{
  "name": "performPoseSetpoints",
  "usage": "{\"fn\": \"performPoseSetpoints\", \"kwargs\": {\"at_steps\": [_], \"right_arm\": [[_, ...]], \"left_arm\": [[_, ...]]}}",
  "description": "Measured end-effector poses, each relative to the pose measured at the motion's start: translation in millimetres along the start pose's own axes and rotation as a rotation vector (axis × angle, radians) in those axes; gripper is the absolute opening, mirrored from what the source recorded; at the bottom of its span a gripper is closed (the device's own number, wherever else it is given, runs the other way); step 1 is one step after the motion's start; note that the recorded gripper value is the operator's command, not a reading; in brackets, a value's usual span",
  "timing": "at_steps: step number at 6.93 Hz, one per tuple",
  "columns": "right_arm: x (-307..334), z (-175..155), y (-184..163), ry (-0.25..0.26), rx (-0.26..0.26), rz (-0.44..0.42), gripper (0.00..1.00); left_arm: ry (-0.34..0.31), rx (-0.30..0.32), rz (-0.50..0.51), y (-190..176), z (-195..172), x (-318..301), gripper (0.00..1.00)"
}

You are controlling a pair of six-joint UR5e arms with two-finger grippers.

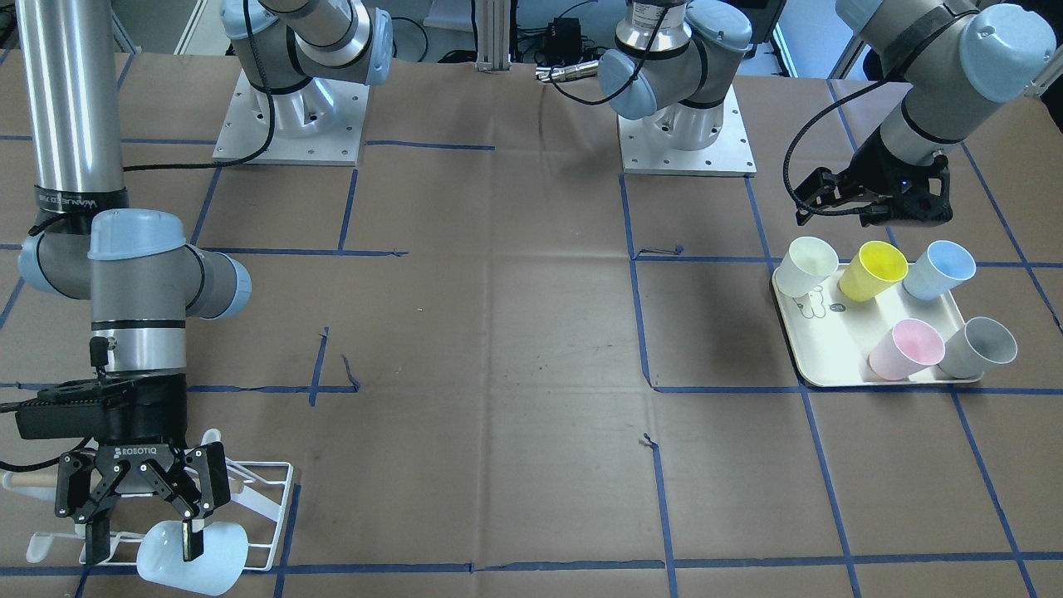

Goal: Transfer IKEA cup to right arm and place on rack

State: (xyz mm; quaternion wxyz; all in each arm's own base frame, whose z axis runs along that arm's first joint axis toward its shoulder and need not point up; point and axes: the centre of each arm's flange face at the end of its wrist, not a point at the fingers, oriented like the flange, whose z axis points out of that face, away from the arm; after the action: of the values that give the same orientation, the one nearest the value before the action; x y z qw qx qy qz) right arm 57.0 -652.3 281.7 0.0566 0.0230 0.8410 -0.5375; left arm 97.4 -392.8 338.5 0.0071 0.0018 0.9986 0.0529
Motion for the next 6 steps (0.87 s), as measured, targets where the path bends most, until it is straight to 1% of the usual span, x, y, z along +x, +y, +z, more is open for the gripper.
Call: {"fn": "performPoseSetpoints", "kwargs": {"at_steps": [1, 2, 3, 4, 5, 6], "right_arm": [[-9, -4, -13, -0.013, 0.018, -0.006, 1.00], [-23, -10, -27, -0.035, 0.016, -0.013, 1.00], [-36, -21, -43, -0.051, 0.000, -0.015, 1.00], [-47, -37, -62, -0.064, -0.008, -0.016, 1.00], [-62, -55, -79, -0.089, -0.008, -0.017, 1.00], [-83, -72, -89, -0.124, -0.003, -0.005, 1.00]], "left_arm": [[-0.008, 0.013, -0.002, 3, 12, 3, 0.99], [-0.015, 0.025, -0.003, 6, 27, 6, 0.99], [-0.019, 0.032, -0.003, 8, 43, 8, 0.99], [-0.022, 0.038, -0.003, 9, 59, 11, 0.99], [-0.026, 0.045, -0.003, 9, 76, 12, 0.99], [-0.030, 0.049, -0.003, 6, 91, 11, 0.99]]}}
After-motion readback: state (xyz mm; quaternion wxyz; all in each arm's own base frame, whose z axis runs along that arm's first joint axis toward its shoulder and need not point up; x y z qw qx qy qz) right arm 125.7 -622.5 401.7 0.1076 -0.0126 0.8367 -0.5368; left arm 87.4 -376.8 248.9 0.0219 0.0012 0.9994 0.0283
